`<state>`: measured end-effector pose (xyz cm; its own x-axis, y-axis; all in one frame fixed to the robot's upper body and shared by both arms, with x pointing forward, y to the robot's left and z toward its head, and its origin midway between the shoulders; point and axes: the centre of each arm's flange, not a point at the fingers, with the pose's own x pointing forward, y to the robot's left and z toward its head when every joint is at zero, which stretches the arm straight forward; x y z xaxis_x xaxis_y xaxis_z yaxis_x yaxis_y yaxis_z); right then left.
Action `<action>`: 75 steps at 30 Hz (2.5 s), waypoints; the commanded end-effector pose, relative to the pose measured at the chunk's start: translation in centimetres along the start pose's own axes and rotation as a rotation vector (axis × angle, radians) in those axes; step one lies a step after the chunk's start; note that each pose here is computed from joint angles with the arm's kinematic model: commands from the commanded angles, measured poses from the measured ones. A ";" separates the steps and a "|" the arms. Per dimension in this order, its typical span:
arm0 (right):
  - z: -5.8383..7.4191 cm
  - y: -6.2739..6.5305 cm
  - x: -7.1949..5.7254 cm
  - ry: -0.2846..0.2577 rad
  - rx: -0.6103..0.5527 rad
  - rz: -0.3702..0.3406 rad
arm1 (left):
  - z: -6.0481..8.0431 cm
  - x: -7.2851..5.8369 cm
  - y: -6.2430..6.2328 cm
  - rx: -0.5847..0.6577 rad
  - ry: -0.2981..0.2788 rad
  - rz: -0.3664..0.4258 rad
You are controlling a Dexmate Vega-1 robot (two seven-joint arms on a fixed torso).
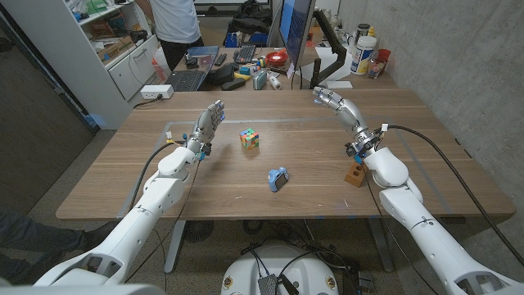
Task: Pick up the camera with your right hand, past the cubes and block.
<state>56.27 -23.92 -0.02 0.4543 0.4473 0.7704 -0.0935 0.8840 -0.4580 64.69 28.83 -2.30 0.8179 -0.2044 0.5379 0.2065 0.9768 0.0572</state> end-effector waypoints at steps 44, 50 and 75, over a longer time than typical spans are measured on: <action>4.2 2.4 -1.0 -0.196 -0.249 0.031 | 0.8 0.3 -0.2 0.038 -0.004 -0.012; 4.4 2.7 -1.0 -0.198 -0.271 0.045 | 0.9 0.5 -0.2 0.036 -0.010 -0.017; 5.6 3.4 -1.0 -0.206 -0.405 0.155 | 1.2 1.3 0.1 0.032 -0.015 -0.031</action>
<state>50.90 -20.87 0.09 0.2635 0.5840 0.7678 0.1949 0.7473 -0.6352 64.87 28.90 -0.85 0.8052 -0.2252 0.5485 0.2049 0.9738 0.0990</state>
